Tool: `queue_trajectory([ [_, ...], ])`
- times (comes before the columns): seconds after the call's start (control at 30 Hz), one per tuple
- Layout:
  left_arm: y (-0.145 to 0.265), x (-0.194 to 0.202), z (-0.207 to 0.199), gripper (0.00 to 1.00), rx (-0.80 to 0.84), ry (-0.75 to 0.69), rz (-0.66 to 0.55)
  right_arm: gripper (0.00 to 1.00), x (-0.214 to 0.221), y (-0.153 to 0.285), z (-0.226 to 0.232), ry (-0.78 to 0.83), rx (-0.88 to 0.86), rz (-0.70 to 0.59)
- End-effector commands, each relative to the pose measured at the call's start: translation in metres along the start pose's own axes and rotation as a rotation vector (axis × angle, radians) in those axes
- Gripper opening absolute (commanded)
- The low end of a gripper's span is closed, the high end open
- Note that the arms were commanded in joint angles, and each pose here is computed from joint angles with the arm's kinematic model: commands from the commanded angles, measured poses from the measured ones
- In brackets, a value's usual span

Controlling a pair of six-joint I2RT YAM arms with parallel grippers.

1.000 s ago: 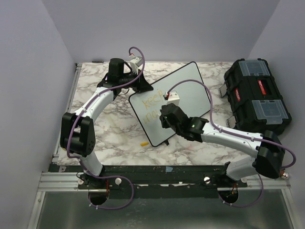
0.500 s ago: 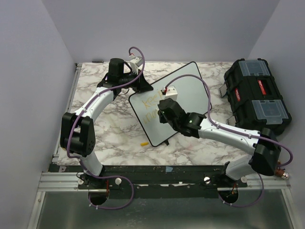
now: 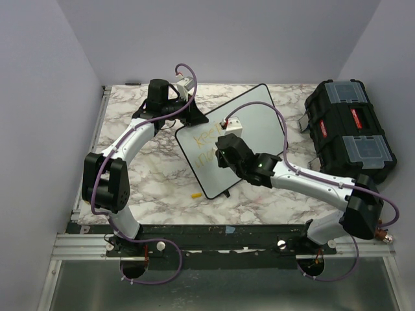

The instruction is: Write a sentence on the whiteboard

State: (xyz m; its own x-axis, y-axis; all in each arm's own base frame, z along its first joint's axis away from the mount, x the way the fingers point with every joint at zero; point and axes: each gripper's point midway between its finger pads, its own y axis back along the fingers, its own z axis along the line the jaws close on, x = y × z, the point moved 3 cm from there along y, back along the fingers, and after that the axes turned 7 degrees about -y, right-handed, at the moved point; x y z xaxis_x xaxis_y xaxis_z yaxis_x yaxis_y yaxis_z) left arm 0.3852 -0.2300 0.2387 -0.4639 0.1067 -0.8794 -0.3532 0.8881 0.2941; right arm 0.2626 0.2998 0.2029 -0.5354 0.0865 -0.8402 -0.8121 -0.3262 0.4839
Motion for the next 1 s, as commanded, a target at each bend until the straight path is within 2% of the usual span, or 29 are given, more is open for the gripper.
queue_trajectory([
  [0.0,-0.008,0.028,-0.010,0.00,0.071,-0.047,0.075,0.01,0.020,-0.002,-0.008,0.018,-0.009,0.066],
  [0.37,-0.009,0.029,-0.009,0.00,0.072,-0.045,0.076,0.01,0.043,0.005,-0.008,-0.001,-0.075,0.143],
  [0.7,-0.008,0.030,-0.010,0.00,0.072,-0.043,0.077,0.01,0.047,0.005,-0.020,0.002,-0.018,0.133],
  [0.97,-0.008,0.030,-0.010,0.00,0.073,-0.044,0.077,0.01,0.032,0.003,-0.023,0.013,0.036,0.079],
])
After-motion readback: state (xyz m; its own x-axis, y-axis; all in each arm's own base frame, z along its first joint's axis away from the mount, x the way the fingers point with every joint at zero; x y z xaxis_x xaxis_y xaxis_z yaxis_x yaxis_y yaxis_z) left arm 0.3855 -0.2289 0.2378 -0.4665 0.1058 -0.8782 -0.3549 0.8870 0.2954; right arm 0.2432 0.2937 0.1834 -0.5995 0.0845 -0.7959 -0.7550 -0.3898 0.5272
